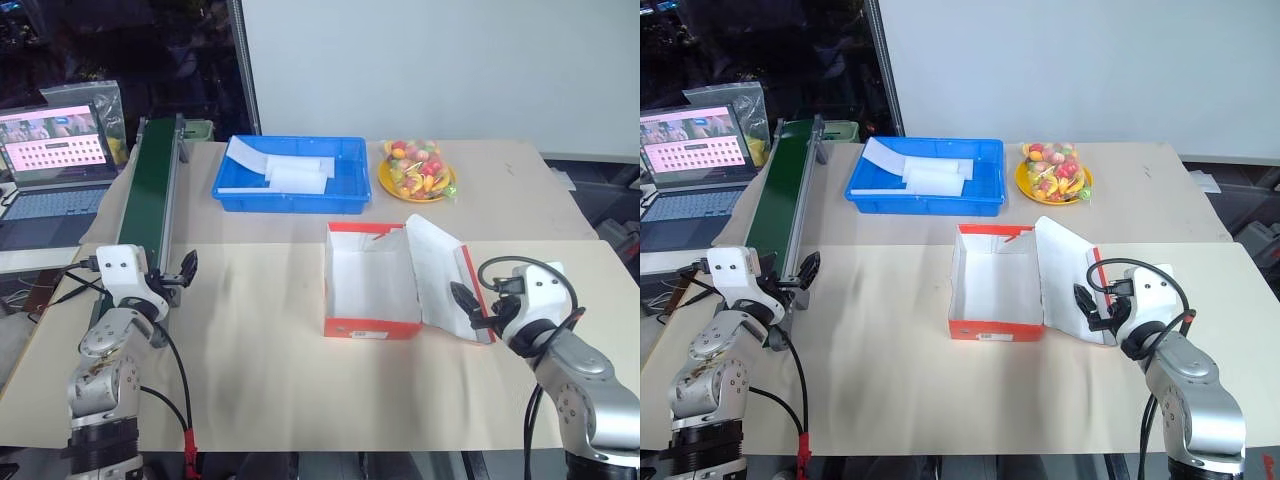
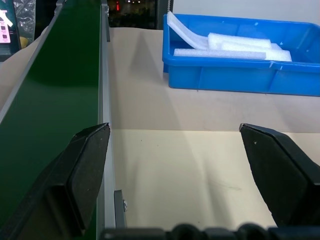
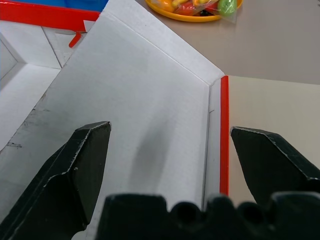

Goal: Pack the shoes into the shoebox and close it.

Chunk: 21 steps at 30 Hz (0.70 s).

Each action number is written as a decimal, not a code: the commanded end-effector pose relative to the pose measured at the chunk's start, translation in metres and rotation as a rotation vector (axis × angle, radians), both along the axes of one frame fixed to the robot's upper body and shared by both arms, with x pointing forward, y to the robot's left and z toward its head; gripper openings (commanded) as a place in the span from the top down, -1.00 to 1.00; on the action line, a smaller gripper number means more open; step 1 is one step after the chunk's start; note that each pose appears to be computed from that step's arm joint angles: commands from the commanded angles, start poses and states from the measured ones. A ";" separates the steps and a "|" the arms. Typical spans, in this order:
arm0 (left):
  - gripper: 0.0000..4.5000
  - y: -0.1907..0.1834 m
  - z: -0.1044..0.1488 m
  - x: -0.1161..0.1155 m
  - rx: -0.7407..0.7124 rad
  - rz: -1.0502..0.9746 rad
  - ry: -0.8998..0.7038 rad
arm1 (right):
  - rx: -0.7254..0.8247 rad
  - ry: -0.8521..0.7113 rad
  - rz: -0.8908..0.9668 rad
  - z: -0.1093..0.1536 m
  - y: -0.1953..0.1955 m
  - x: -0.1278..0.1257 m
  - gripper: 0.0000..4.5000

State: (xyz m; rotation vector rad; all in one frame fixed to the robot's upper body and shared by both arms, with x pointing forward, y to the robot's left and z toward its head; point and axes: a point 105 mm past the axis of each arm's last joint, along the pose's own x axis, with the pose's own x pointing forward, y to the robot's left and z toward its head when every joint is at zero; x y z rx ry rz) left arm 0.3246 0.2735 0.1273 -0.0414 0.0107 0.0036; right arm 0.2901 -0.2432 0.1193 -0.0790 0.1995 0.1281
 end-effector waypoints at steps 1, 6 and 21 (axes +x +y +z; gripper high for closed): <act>-0.97 0.002 0.017 0.001 0.024 0.005 -0.054 | -0.020 -0.057 -0.034 0.012 -0.006 0.003 -1.00; -0.97 -0.005 0.019 0.005 0.033 -0.008 -0.057 | -0.034 -0.090 0.063 0.024 0.019 0.017 -1.00; -0.97 -0.001 0.024 -0.012 0.055 0.036 -0.074 | -0.004 -0.055 0.972 0.067 0.157 -0.020 -1.00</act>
